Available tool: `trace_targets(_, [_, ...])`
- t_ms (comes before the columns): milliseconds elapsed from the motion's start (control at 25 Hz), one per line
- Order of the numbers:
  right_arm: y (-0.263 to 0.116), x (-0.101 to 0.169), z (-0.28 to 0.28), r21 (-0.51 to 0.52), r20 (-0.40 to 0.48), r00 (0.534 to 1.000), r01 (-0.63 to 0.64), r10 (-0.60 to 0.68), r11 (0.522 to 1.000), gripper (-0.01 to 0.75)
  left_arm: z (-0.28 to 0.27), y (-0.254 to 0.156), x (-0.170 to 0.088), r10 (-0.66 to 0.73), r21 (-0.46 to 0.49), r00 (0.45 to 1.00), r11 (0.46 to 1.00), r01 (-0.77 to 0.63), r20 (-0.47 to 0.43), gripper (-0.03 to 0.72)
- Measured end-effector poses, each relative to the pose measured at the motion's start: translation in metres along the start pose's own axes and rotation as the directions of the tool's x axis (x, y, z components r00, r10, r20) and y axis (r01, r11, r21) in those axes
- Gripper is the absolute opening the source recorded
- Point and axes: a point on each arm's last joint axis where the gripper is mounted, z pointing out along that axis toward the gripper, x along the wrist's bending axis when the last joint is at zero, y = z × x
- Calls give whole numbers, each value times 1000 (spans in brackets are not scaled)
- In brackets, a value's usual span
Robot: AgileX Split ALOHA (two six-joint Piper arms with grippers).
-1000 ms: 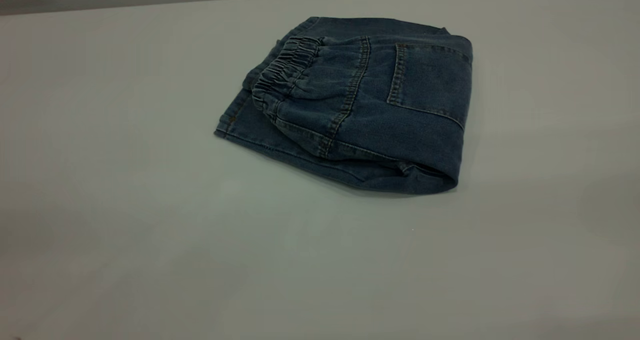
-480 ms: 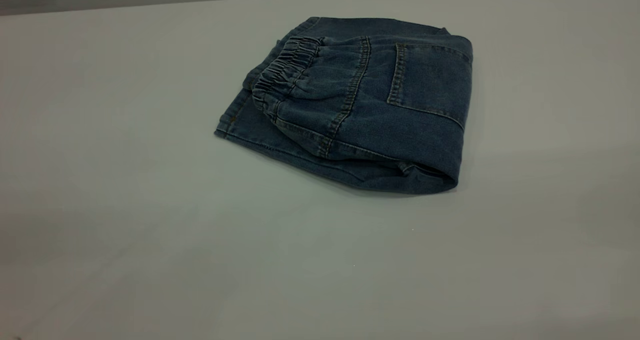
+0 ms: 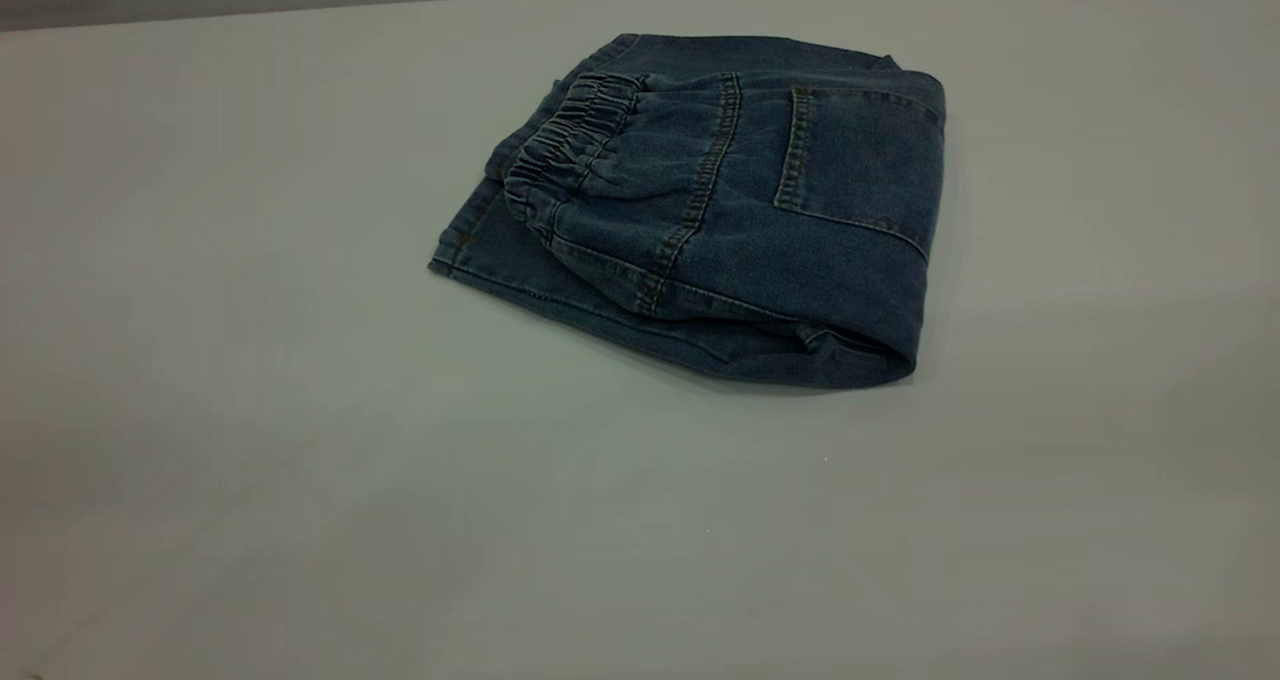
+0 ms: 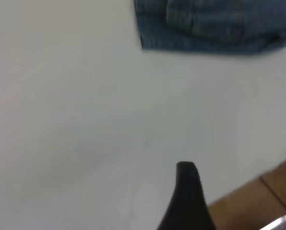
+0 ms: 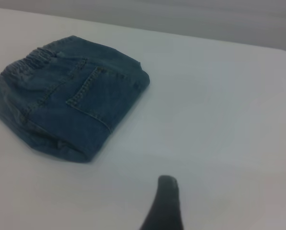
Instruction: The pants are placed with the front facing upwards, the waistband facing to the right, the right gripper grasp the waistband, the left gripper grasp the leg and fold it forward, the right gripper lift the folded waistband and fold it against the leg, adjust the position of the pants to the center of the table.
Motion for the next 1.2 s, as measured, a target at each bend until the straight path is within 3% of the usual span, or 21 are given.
trace_targets(640, [0,0,0,1,-2,1000,-1,1,1000,554,-14,-11,0,52,-107,998,993,-49,25,482])
trace_targets(1200, [-1,0,-1,-6,-1,1000,0,0,1000,554,-17,-14,0,49,-133,998,990,-45,27,482])
